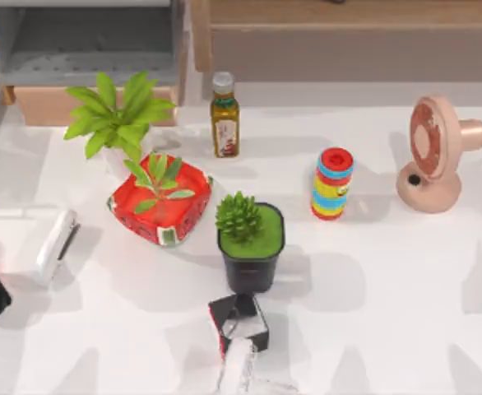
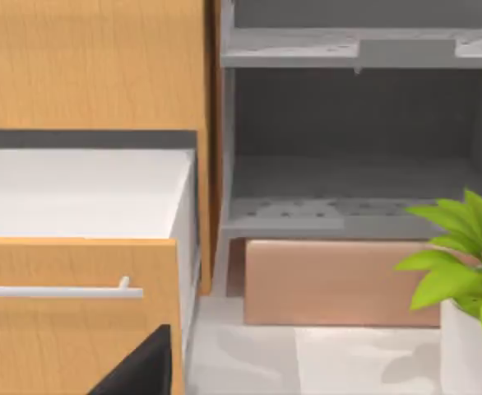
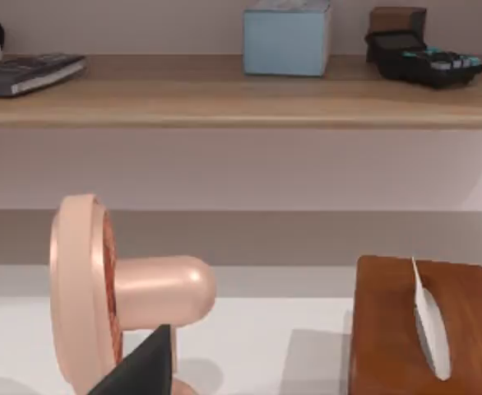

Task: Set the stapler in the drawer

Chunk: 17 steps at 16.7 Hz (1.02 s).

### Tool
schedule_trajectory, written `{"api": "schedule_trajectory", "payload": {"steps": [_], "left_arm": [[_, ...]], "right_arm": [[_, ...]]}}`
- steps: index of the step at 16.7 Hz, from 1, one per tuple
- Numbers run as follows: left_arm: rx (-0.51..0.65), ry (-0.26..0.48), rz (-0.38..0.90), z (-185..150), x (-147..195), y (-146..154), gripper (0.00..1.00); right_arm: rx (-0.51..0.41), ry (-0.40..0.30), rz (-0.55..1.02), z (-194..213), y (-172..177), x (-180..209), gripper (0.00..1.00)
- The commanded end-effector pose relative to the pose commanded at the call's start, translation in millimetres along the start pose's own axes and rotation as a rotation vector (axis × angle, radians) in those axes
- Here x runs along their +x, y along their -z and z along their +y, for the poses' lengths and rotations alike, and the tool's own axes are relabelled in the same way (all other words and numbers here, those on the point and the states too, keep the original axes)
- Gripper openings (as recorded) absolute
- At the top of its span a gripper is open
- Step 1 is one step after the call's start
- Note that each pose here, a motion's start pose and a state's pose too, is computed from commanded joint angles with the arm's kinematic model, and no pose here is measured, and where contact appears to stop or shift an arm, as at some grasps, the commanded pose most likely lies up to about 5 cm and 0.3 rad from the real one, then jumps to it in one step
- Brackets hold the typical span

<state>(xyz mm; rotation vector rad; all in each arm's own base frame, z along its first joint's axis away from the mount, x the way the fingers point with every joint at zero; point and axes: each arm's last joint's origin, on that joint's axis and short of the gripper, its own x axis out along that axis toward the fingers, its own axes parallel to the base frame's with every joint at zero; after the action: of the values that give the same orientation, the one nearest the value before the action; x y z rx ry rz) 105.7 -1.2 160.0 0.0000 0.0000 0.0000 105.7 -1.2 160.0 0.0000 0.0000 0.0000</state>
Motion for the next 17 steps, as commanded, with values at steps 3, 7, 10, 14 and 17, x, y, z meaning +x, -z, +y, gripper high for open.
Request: {"api": "schedule_trajectory", "payload": {"steps": [3, 7, 10, 14, 17], "left_arm": [[0.002, 0.0, 0.008, 0, 0, -2, 1.0], [0.028, 0.006, 0.125, -1, 3, -26, 1.0], [0.061, 0.03, 0.305, -4, 18, -52, 1.0], [0.111, 0.089, 0.643, -12, 66, -79, 1.0], [0.149, 0.14, 0.923, -23, 117, -79, 1.0]], "right_arm": [[0.0, 0.0, 0.0, 0, 0, 0, 1.0], [0.0, 0.0, 0.0, 0, 0, 0, 1.0], [0.0, 0.0, 0.0, 0, 0, 0, 1.0], [0.0, 0.0, 0.0, 0, 0, 0, 1.0], [0.0, 0.0, 0.0, 0, 0, 0, 1.0]]}}
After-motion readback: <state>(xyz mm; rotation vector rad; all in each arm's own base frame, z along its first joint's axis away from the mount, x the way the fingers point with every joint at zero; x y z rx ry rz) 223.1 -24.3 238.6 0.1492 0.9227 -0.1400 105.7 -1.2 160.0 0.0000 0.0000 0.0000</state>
